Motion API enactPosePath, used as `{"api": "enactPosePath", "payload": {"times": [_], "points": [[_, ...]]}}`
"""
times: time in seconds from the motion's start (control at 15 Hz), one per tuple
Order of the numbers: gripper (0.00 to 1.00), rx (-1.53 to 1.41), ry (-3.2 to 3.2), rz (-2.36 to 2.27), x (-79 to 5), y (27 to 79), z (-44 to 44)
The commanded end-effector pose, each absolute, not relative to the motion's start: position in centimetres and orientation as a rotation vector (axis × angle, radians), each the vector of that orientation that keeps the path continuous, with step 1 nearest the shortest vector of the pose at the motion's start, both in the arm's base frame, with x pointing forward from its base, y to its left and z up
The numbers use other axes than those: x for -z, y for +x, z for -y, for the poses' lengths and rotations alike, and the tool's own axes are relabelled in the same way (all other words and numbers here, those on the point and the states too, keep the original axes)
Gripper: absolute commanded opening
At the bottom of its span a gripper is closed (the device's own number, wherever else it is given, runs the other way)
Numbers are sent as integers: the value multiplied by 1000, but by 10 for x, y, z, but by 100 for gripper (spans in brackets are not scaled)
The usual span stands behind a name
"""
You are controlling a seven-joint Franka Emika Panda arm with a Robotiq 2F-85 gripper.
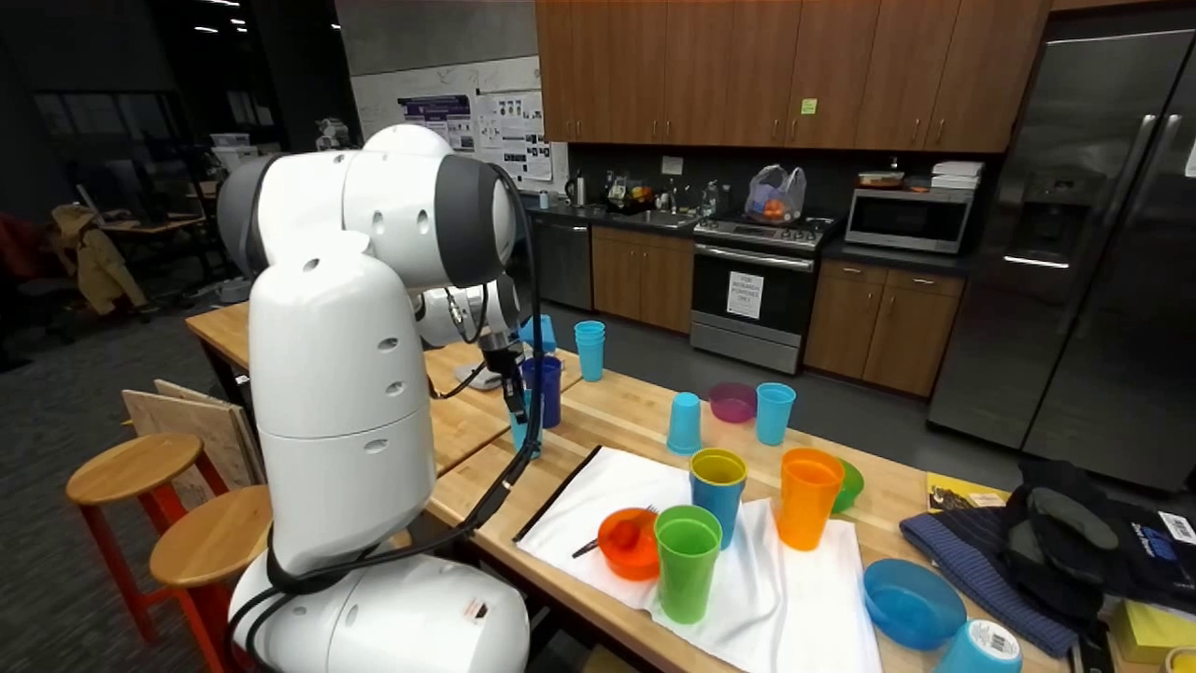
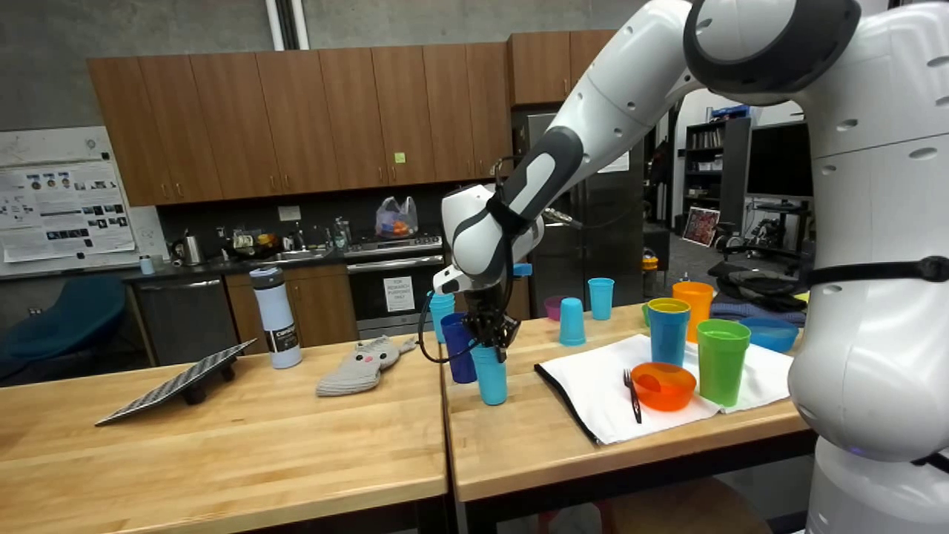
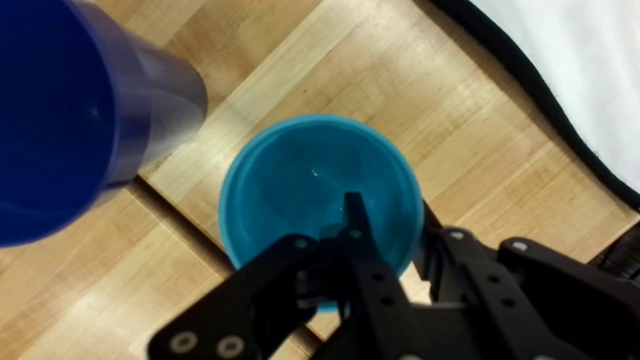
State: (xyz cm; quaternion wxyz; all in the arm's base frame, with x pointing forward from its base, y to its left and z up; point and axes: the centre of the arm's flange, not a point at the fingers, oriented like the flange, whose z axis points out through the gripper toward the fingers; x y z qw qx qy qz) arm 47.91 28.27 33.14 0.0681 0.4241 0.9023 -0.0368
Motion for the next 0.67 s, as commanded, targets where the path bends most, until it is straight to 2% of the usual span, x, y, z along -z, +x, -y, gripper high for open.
{"api": "enactPosePath", "payload": {"times": [0.0, 0.33, 0.4, 0.47, 0.6], "points": [[27, 111, 1277, -2718, -332, 479, -283], [27, 111, 1276, -2718, -332, 479, -283], [52, 111, 1276, -2718, -332, 479, -283], [52, 120, 1245, -2716, -337, 478, -284], [63, 126, 1177, -2748, -351, 472, -290]]}}
